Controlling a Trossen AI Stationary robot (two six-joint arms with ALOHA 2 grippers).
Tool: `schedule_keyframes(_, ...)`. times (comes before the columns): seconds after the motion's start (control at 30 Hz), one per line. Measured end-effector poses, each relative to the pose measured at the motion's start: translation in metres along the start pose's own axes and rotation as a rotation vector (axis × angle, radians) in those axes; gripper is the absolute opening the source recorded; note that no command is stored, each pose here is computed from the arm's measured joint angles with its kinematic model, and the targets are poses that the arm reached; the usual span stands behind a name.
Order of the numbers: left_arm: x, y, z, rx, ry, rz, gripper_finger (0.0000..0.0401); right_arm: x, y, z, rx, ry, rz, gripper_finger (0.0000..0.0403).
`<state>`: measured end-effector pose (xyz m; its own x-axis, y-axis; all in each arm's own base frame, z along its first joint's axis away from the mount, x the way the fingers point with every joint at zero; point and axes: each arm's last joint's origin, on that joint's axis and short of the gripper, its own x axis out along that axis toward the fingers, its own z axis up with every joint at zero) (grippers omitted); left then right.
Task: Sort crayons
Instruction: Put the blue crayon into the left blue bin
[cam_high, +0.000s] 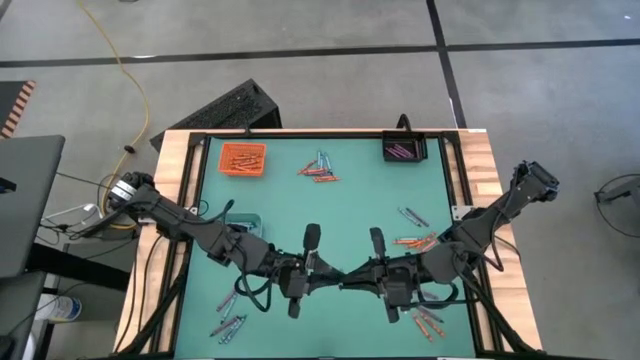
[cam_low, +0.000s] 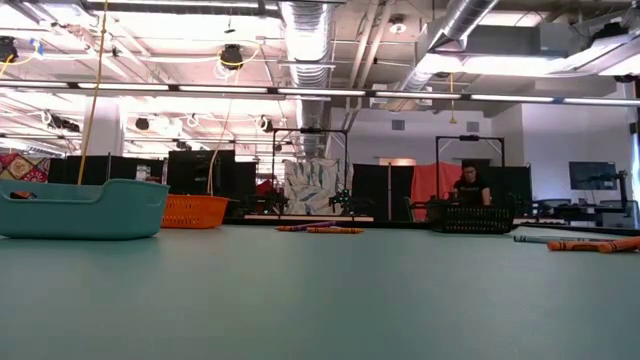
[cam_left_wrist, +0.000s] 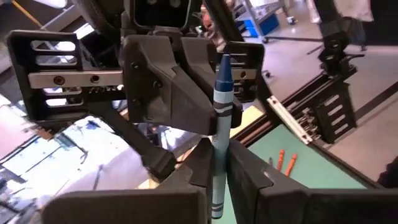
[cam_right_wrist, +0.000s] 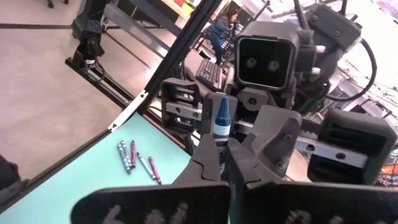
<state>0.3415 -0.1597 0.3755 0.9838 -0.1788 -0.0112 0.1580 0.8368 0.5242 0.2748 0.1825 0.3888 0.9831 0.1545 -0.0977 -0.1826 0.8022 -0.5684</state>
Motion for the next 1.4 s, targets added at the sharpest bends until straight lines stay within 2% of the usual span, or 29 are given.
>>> schedule_keyframes(0.27,0.001,0.001,-0.008,0.002,0.063,-0.029,0.0005,0.000,0.003,-0.005,-0.022,0.056,0.013,0.0021)
schedule_keyframes(0.47,-0.006,0.000,-0.017,0.028,0.200,-0.052,0.0003,-0.001,0.003,-0.014,-0.032,0.183,-0.067,0.0088)
schedule_keyframes(0.6,-0.021,-0.003,-0.029,0.017,0.409,-0.079,0.0002,-0.002,0.002,-0.025,0.006,0.295,-0.107,0.0147)
schedule_keyframes(0.77,-0.048,-0.006,-0.056,-0.029,0.789,-0.073,0.0001,-0.006,0.006,-0.045,0.099,0.466,-0.079,0.0197)
schedule_keyframes(0.9,-0.073,-0.010,-0.073,-0.066,1.080,-0.066,0.0001,-0.013,0.010,-0.064,0.207,0.621,-0.048,0.0203)
schedule_keyframes(1.0,-0.087,-0.013,-0.084,-0.101,1.199,-0.025,0.0001,-0.017,0.019,-0.079,0.251,0.696,-0.033,0.0197)
schedule_keyframes(1.3,-0.145,-0.017,-0.123,-0.283,1.233,0.065,0.0000,-0.027,0.053,-0.105,0.300,0.772,0.016,0.0180)
schedule_keyframes(1.4,-0.163,-0.020,-0.140,-0.357,1.237,0.053,0.0000,-0.032,0.061,-0.108,0.310,0.788,0.049,0.0180)
